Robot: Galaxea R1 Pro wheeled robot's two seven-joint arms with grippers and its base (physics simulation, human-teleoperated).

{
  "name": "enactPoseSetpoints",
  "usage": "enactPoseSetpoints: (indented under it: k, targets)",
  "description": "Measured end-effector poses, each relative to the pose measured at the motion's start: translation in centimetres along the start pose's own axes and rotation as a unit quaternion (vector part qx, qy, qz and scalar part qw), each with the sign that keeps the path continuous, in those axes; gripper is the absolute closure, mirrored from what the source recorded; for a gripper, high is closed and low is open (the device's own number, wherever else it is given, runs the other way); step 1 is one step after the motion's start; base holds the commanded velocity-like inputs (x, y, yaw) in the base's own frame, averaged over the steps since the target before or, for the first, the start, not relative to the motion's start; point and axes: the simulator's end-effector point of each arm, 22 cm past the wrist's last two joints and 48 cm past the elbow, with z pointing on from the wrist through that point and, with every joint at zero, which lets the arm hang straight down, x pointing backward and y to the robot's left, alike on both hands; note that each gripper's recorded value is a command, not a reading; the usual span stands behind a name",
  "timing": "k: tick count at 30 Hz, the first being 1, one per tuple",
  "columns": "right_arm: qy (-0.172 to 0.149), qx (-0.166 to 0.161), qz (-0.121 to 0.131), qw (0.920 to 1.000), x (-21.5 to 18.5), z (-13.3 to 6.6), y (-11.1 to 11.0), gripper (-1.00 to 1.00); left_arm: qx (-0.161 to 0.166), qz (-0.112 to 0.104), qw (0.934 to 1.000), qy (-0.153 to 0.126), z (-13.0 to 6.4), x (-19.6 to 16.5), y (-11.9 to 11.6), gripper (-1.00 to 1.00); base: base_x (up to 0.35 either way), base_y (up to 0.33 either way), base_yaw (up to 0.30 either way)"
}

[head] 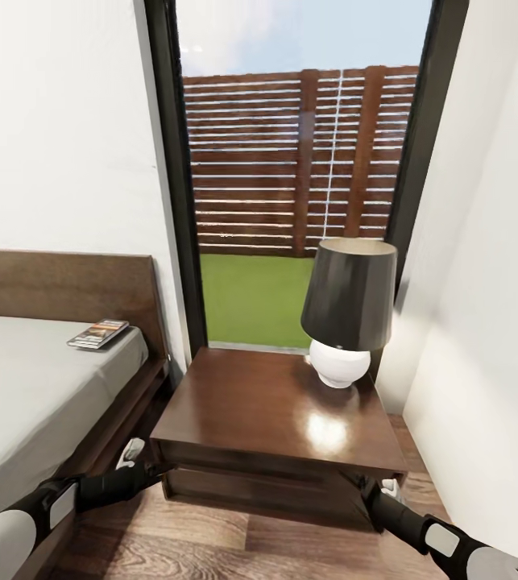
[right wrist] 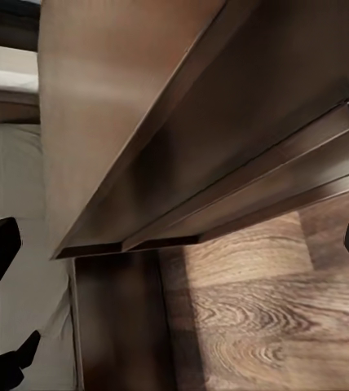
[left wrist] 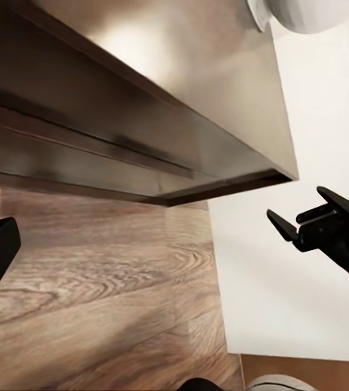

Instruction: In the bedroom, move the book from the bed onto either nightstand, and place the two sandals side by side next to the bed.

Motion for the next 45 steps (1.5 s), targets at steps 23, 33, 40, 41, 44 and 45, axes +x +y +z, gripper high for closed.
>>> enactPoseSetpoints:
  k: [23, 33, 40, 41, 44, 45]
  targets:
    - [-0.007, -0.021, -0.014, 0.9997, -1.4, -0.9, 5.0, -1.0, 0.008, 0.017, 0.9997, -0.012, -1.5, -2.8, -3.9, -1.0, 0.0, 0.0, 0.0]
    - [-0.006, -0.02, -0.014, 0.9997, -2.1, -1.4, 7.0, -1.0, 0.008, 0.016, 0.9998, -0.012, -2.1, -4.1, -5.7, -1.0, 0.0, 0.0, 0.0]
    - [-0.007, -0.021, -0.014, 0.9997, -2.6, -1.8, 8.5, -1.0, 0.008, 0.016, 0.9998, -0.012, -2.5, -5.1, -6.9, -1.0, 0.0, 0.0, 0.0]
    - [-0.007, -0.021, -0.014, 0.9997, -2.7, -1.8, 8.8, -1.0, 0.008, 0.016, 0.9998, -0.012, -2.5, -5.2, -7.1, -1.0, 0.0, 0.0, 0.0]
    - [-0.007, -0.021, -0.014, 0.9997, -2.9, -2.0, 9.4, -1.0, 0.008, 0.016, 0.9998, -0.012, -2.7, -5.6, -7.6, -1.0, 0.0, 0.0, 0.0]
    - [-0.007, -0.021, -0.014, 0.9997, -3.0, -2.1, 9.6, -1.0, 0.008, 0.016, 0.9998, -0.012, -2.8, -5.7, -7.8, -1.0, 0.0, 0.0, 0.0]
